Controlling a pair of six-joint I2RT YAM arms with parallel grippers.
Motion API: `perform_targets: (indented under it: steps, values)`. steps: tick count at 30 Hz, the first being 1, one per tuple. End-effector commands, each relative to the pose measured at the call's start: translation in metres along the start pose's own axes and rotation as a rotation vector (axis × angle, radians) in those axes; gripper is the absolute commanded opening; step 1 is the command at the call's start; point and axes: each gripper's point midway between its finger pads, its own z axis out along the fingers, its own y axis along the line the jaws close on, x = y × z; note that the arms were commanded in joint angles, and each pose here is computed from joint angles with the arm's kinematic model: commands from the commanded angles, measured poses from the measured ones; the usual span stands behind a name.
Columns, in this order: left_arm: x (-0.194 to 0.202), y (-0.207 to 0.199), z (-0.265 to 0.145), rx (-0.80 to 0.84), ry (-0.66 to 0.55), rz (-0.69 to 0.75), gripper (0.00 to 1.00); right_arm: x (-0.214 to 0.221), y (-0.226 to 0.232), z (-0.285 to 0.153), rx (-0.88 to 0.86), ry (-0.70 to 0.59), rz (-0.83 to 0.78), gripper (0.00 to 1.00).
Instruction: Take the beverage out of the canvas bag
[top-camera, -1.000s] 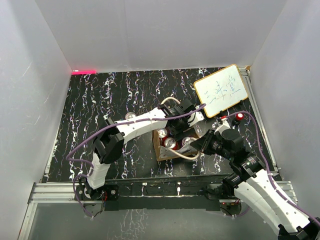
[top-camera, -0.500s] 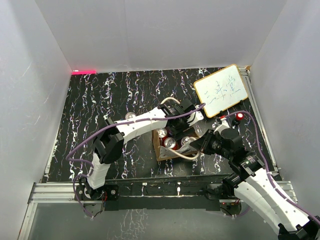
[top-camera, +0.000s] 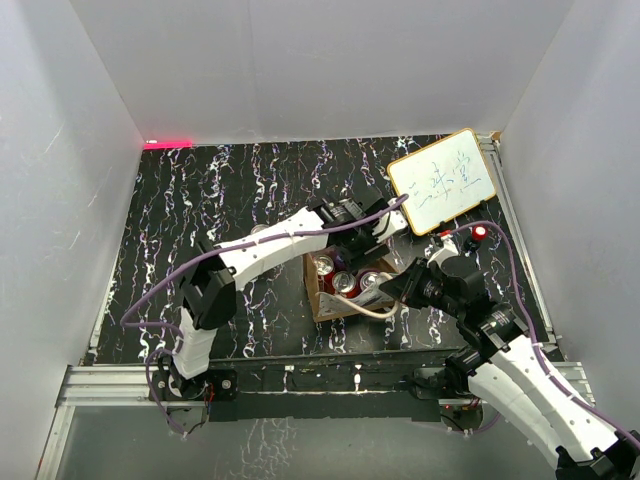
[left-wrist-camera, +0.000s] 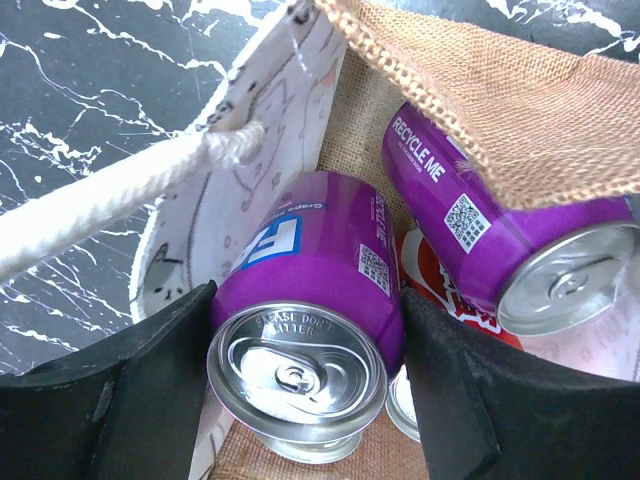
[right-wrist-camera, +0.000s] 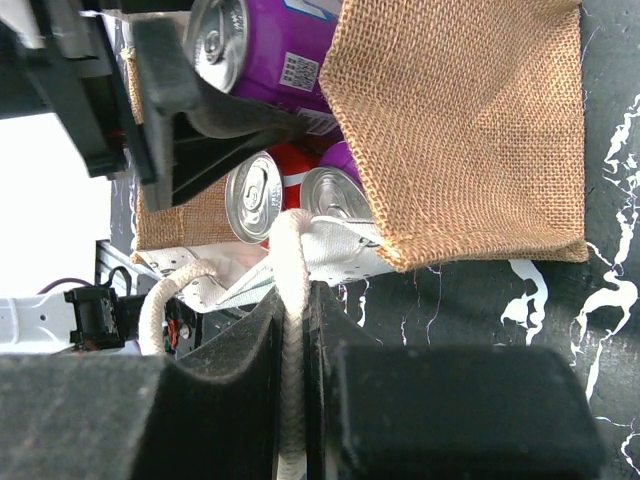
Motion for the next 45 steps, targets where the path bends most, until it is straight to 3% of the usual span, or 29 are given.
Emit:
perform_targets:
  steps: [1, 6, 20, 26, 31, 34, 38, 45]
  values:
    - [-0.034, 0.019, -0.068, -0.057, -0.172, -0.017, 0.0, -0.007, 0.003, 0.004, -0.015, -0.031, -0.011, 0.08]
    - [-0.041, 0.005, -0.08, -0.021, -0.198, 0.022, 0.0, -0.007, 0.003, 0.006, -0.014, -0.027, -0.01, 0.08]
    - [-0.066, -0.022, -0.125, 0.135, -0.409, 0.061, 0.0, -0.007, 0.001, 0.008, -0.004, -0.024, -0.014, 0.08]
    - [-0.077, 0.0, -0.154, 0.025, -0.504, 0.009, 0.0, -0.008, 0.001, 0.009, -0.002, -0.025, -0.016, 0.08]
    - [-0.083, 0.018, -0.211, -0.067, -0.709, -0.071, 0.0, -0.008, 0.001, 0.011, 0.0, -0.022, -0.017, 0.08]
    - [-0.076, 0.034, -0.245, -0.145, -0.81, -0.156, 0.0, -0.008, 0.001, 0.012, -0.003, -0.02, -0.019, 0.08]
    - [-0.05, 0.057, -0.279, -0.258, -0.857, -0.322, 0.0, -0.008, 0.002, 0.012, -0.004, -0.019, -0.019, 0.08]
    - [0.04, 0.084, -0.272, -0.483, -0.672, -0.583, 0.0, -0.008, 0.002, 0.014, -0.005, -0.016, -0.021, 0.08]
